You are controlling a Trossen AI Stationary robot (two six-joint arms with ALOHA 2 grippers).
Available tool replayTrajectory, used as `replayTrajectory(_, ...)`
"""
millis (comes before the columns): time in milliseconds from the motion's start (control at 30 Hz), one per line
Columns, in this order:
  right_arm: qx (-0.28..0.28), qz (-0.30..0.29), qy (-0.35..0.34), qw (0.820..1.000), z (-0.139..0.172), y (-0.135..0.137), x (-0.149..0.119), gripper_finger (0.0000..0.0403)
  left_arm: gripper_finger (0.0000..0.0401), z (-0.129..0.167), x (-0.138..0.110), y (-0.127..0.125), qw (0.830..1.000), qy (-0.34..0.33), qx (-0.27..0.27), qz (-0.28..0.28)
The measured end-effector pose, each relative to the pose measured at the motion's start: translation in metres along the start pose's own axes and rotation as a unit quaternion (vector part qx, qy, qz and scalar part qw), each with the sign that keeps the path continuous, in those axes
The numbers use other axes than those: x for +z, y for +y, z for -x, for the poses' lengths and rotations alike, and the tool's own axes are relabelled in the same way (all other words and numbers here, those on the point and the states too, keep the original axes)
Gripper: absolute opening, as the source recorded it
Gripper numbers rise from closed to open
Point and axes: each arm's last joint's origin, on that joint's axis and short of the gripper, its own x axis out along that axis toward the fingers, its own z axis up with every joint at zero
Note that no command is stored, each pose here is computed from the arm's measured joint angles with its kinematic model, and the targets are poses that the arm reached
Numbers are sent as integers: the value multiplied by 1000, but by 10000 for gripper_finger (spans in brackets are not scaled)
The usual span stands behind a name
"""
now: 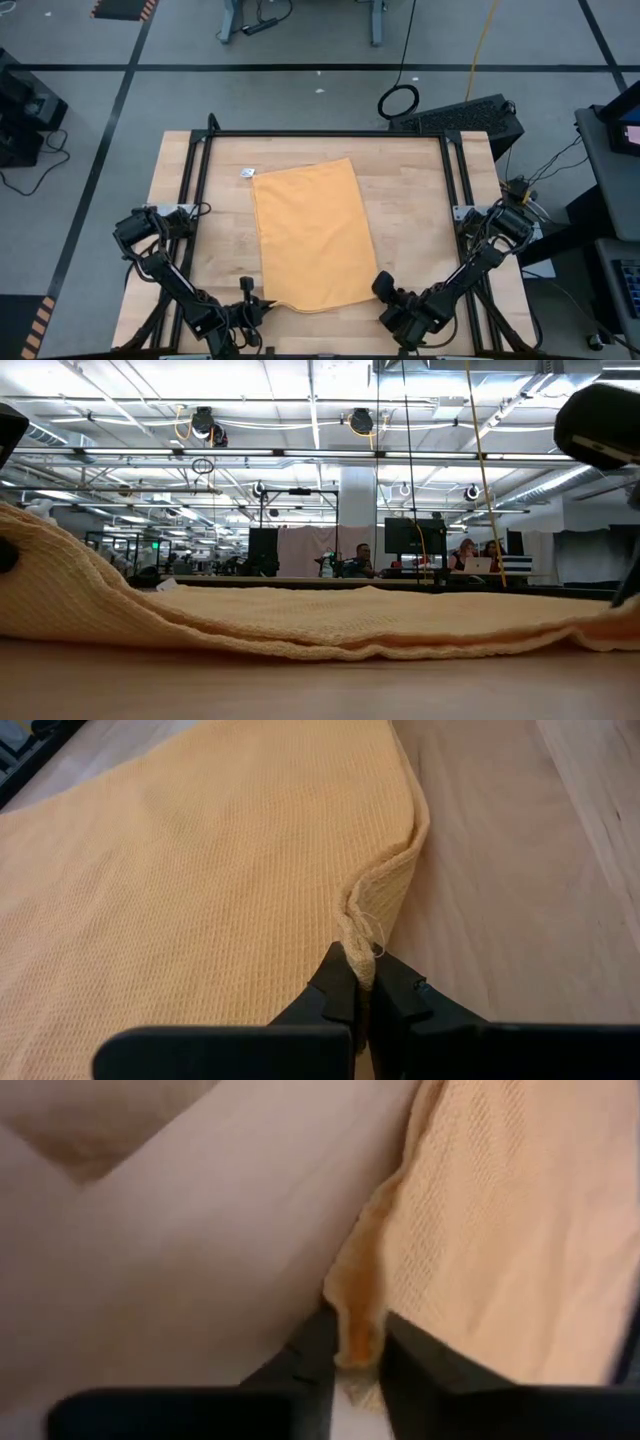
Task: Roll towel
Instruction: Fold the yellow towel in
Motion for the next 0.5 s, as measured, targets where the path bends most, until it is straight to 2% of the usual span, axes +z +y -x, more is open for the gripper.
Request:
replayTrajectory(133, 24, -57, -4, 998, -1, 0, 1, 8, 8, 0, 0, 0, 1000, 0, 0, 0)
replayTrajectory(300, 27, -120, -18, 992, 5, 4, 4, 7, 8, 3, -1, -2, 1000, -2, -4, -3)
replayTrajectory(500, 45, -172, -64, 982, 26, 0, 22, 3, 8, 15, 4, -2, 1000, -21, -11, 4)
